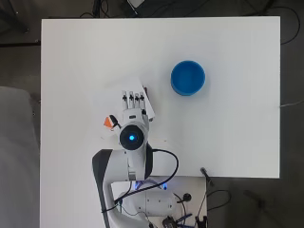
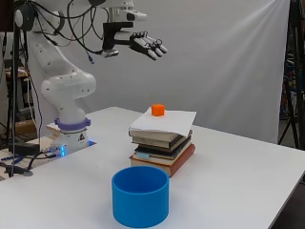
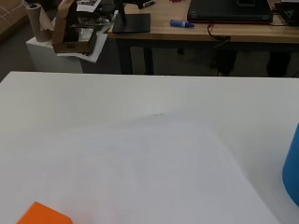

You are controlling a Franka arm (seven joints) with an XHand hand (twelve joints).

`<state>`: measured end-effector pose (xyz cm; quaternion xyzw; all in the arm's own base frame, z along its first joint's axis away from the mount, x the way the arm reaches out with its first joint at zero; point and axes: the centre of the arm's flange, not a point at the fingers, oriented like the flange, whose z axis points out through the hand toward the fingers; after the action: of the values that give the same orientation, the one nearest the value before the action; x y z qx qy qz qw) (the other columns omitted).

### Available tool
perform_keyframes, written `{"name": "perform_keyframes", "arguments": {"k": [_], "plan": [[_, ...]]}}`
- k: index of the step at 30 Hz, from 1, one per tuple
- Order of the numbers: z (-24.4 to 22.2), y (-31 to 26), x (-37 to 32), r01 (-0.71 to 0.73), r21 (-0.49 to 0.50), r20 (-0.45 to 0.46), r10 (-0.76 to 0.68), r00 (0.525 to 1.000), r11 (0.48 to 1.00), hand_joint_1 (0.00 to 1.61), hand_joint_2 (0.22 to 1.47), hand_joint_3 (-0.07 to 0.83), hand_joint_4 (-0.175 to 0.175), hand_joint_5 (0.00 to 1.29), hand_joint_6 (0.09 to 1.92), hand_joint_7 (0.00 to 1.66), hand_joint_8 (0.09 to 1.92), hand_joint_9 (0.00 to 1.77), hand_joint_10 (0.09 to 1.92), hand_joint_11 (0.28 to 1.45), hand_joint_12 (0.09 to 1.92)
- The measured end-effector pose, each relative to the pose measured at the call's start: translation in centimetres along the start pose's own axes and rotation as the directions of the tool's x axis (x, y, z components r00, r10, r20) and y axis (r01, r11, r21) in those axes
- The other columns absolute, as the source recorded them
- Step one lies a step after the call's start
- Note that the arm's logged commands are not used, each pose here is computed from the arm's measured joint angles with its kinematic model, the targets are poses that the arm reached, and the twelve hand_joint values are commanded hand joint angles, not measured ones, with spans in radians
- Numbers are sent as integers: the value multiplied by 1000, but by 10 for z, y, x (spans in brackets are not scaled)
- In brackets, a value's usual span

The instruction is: Teleoperate dual arm-hand system to pick and place objects

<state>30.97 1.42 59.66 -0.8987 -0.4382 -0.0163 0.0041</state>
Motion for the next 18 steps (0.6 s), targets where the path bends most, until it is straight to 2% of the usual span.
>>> {"name": "perform_keyframes", "arguments": {"k": [5,10,15,18], "plan": [[-11,-19,30,9,44,-109,-4,994,999,271,1057,-2,16,333,87,445,87,580,87,464,87],[-10,-26,38,-5,14,-110,6,994,1000,304,1047,-4,22,317,87,403,87,508,87,452,87],[29,-29,41,-5,-9,-154,3,988,1000,285,1055,0,76,375,87,437,87,538,87,472,87],[62,-27,43,2,-32,-175,-8,985,999,269,1054,-1,90,398,87,478,87,580,87,490,87]]}}
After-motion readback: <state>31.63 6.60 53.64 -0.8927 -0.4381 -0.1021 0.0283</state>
